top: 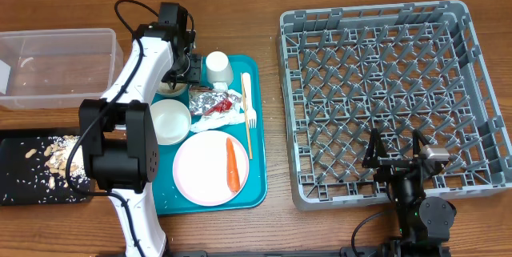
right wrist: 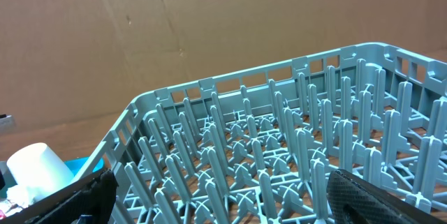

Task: Sort waste into correct bins and load items into the dishwasher rack
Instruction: 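Grasp the grey bowl of rice with the left gripper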

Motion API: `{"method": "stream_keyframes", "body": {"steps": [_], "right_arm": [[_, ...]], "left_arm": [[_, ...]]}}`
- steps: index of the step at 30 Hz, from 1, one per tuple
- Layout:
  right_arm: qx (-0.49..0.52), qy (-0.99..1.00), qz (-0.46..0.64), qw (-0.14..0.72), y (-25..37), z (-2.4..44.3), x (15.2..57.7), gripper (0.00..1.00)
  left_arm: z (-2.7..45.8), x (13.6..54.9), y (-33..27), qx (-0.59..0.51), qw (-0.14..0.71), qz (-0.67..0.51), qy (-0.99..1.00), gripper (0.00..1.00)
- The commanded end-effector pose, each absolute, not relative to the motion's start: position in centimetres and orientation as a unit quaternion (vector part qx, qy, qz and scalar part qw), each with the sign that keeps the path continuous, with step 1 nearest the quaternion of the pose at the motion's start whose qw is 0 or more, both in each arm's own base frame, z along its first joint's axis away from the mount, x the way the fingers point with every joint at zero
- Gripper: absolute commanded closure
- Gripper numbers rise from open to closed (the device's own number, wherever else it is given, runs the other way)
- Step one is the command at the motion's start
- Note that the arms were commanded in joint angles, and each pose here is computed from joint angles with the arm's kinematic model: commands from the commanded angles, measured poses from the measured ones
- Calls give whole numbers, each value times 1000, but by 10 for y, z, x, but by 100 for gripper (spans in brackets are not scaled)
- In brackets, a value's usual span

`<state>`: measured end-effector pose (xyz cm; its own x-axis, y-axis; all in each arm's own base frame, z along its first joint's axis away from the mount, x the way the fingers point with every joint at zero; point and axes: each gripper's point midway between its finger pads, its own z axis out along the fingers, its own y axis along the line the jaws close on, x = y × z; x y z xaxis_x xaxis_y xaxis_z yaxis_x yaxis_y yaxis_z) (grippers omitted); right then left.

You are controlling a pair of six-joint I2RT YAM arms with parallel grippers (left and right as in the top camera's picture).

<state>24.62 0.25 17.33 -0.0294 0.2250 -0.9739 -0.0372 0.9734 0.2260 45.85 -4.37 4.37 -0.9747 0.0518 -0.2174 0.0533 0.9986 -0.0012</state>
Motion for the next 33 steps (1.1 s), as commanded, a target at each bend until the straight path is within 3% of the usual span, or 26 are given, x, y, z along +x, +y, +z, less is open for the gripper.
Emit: {"method": "stream_keyframes", "body": {"steps": [1, 18, 23, 27, 31, 33], "right_arm": [[68, 709, 87, 696, -1, 172, 246, 0], [68, 709, 87, 696, -1, 172, 246, 0], [68, 709, 87, 696, -1, 172, 246, 0], [68, 709, 87, 696, -1, 172, 246, 0], [68, 709, 87, 696, -1, 172, 246, 0], [68, 709, 87, 696, -1, 172, 246, 0]], "left_arm": [[48, 466, -41, 36, 120, 6, 992, 51], [35, 464, -41, 36, 106, 7, 994, 62], [38, 464, -40, 36, 106, 10, 994, 79], [42, 464, -40, 35, 110, 10, 993, 83], [50, 467, -40, 30, 117, 9, 993, 96], [57, 468, -40, 21, 125, 7, 992, 96]]}}
